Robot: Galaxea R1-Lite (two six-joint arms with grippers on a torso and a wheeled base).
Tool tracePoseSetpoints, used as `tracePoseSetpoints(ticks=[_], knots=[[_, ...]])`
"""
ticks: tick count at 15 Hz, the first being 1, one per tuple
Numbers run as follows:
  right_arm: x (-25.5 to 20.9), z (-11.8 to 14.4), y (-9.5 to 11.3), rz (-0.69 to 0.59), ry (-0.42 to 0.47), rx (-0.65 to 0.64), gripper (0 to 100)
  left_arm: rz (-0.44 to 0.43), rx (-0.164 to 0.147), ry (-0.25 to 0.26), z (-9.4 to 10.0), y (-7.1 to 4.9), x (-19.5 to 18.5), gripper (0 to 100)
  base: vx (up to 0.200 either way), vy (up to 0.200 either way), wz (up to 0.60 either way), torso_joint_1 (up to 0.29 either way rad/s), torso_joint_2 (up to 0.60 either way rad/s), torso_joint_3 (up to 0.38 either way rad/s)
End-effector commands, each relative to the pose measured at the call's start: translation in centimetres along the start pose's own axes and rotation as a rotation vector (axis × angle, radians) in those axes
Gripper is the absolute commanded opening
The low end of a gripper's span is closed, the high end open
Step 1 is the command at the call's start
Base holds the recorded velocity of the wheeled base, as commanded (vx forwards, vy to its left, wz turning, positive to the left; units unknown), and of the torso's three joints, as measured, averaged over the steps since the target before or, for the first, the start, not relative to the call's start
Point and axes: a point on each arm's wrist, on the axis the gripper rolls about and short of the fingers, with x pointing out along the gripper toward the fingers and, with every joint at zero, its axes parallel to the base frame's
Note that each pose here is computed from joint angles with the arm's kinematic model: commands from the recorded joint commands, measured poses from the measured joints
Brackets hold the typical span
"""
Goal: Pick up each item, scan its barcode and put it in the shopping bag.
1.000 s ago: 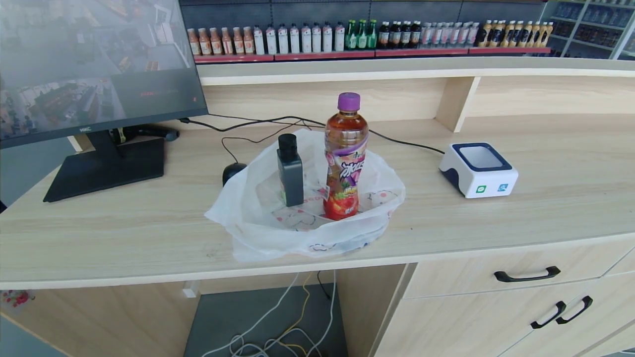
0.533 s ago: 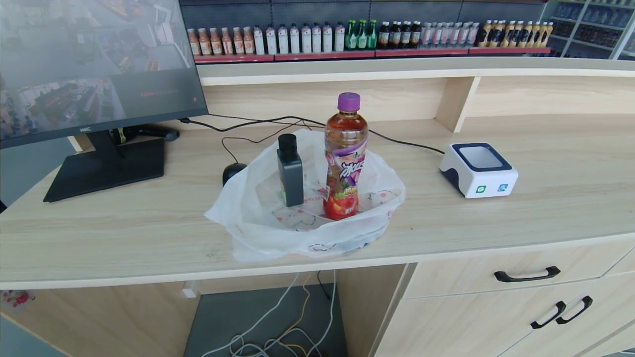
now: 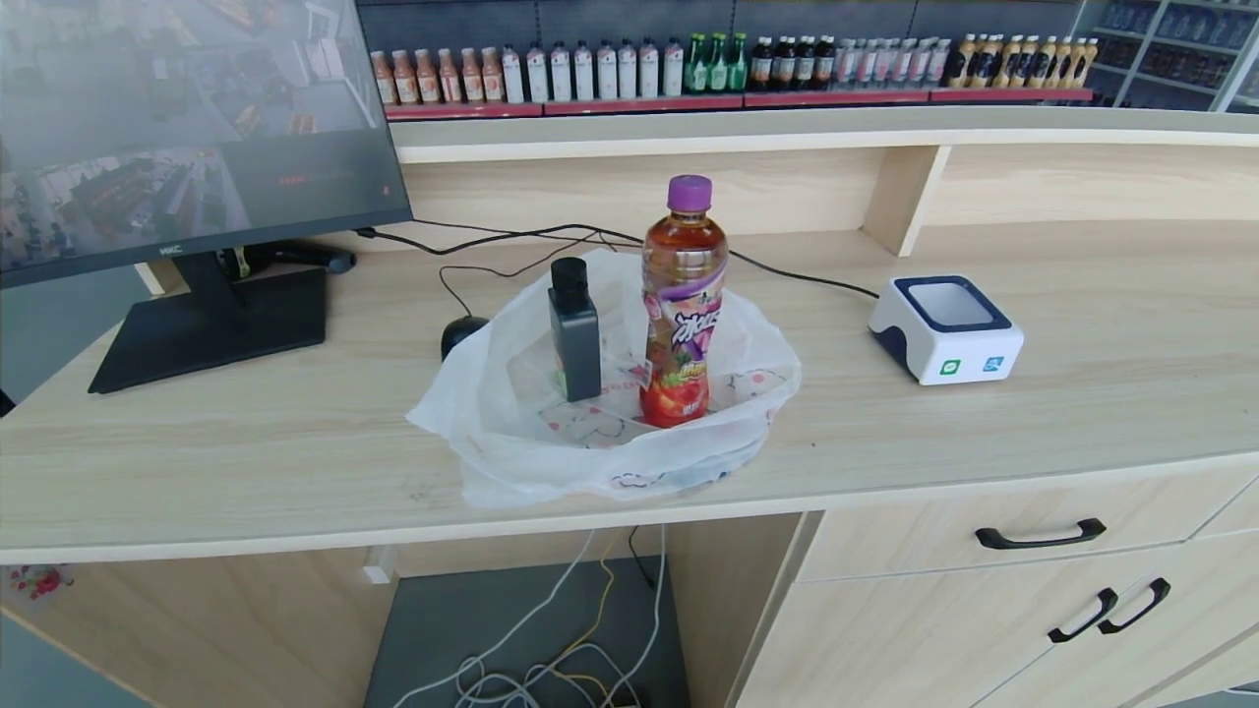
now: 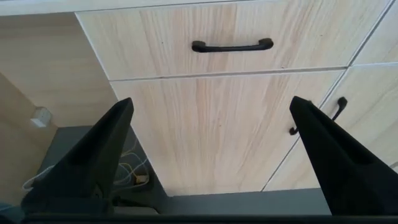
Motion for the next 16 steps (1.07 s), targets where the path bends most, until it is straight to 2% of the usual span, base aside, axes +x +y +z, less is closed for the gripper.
tracePoseSetpoints(ticks=[1, 4, 16], knots=[[-0.38, -0.11, -0.01, 0.012, -0.05, 0.0, 100, 0.0, 0.0, 0.0, 0.0, 0.0, 0.0, 100, 0.0, 0.0, 0.0, 0.0, 0.0, 0.0], [-0.41, -0.13, -0.01, 0.009, -0.055, 0.001, 100, -0.001, 0.003, 0.001, -0.01, 0.0, 0.0, 100, 0.0, 0.0, 0.0, 0.0, 0.0, 0.0], [-0.41, -0.13, -0.01, 0.009, -0.055, 0.004, 100, -0.001, 0.003, 0.001, -0.01, 0.0, 0.0, 100, 0.0, -0.2, 0.0, 0.007, 0.01, 0.002]])
